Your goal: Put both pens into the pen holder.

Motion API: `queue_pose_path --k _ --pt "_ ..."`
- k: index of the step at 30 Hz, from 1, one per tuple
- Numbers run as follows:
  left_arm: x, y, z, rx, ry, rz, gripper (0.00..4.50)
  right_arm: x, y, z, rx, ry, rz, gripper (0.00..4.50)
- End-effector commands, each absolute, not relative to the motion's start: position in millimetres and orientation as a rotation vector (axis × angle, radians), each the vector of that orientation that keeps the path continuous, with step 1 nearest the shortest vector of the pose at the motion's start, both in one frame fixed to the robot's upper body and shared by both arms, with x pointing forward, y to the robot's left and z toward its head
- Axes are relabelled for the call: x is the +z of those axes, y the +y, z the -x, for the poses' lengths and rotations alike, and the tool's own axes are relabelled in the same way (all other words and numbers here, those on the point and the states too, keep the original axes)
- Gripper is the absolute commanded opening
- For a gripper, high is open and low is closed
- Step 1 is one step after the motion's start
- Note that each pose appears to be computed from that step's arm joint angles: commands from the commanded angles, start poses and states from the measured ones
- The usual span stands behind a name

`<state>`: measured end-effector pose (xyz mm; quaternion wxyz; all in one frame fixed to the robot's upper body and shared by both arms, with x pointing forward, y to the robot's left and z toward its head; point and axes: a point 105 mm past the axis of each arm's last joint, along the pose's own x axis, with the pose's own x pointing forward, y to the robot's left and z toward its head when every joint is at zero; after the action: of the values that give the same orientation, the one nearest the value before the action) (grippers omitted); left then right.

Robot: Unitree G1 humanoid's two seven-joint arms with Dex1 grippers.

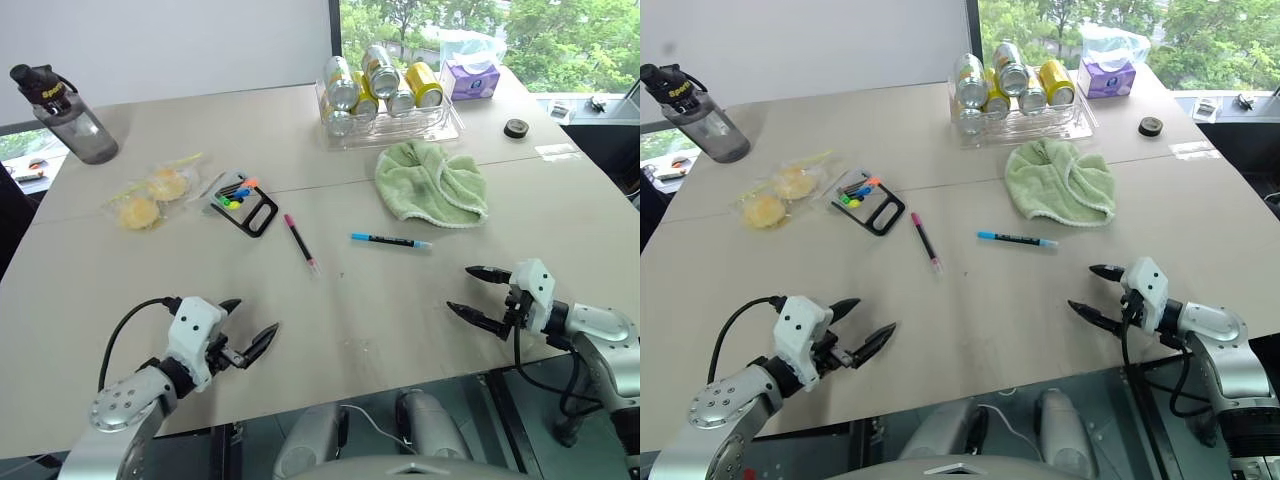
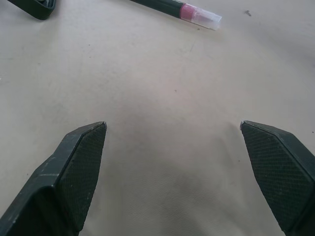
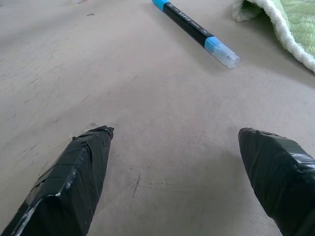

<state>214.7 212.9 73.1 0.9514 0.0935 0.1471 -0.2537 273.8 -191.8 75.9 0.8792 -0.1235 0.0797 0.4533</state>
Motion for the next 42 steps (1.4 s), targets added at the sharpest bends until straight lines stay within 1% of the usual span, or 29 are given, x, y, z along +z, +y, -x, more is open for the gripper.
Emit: queue_pose_path --k 1,19,22,26,28,30,31,34,36,38,40,42 --pt "83.4 208.1 -215.5 -0.532 0.25 -0.218 4.5 90.1 -189.8 -273.7 0.967 0.125 0.27 4.39" --pt "84.1 205.2 -218.9 -0.54 0.234 -0.203 4.5 92.4 -190.1 -279.7 0.949 0.115 0.285 4.39" --pt "85.0 206.1 -219.7 -0.534 0.228 -0.212 4.5 99.5 -189.0 -286.1 0.919 0.089 0.264 4.39" --pt "95.5 204.3 -222.0 -0.551 0.197 -0.216 4.5 119.3 -183.5 -299.3 0.886 0.033 0.245 4.39" --pt "117.0 200.9 -227.0 -0.599 0.114 -0.201 4.5 134.2 -182.0 -321.3 0.787 -0.033 0.294 4.39" --pt "139.1 199.8 -235.1 -0.635 0.034 -0.142 4.5 142.0 -177.5 -344.3 0.704 -0.049 0.317 4.39" --pt "144.5 199.9 -237.8 -0.643 0.017 -0.126 4.5 143.1 -175.4 -350.5 0.687 -0.047 0.324 4.39" --pt "165.8 192.3 -249.0 -0.705 -0.041 -0.158 4.5 157.5 -157.6 -388.7 0.604 -0.066 0.345 4.39" --pt "177.3 186.2 -251.3 -0.753 -0.063 -0.164 4.5 166.1 -145.6 -411.2 0.581 -0.06 0.331 4.39" --pt "184.2 181.5 -250.2 -0.799 -0.063 -0.161 4.5 168.2 -140.4 -427.9 0.548 -0.026 0.324 4.39" --pt "190.8 179.2 -247.6 -0.844 -0.041 -0.173 4.5 160.2 -140.9 -448.1 0.484 0.065 0.311 4.39" --pt "195.6 179.8 -245.1 -0.869 -0.015 -0.196 4.5 151.7 -141.2 -458.7 0.457 0.146 0.326 4.39"
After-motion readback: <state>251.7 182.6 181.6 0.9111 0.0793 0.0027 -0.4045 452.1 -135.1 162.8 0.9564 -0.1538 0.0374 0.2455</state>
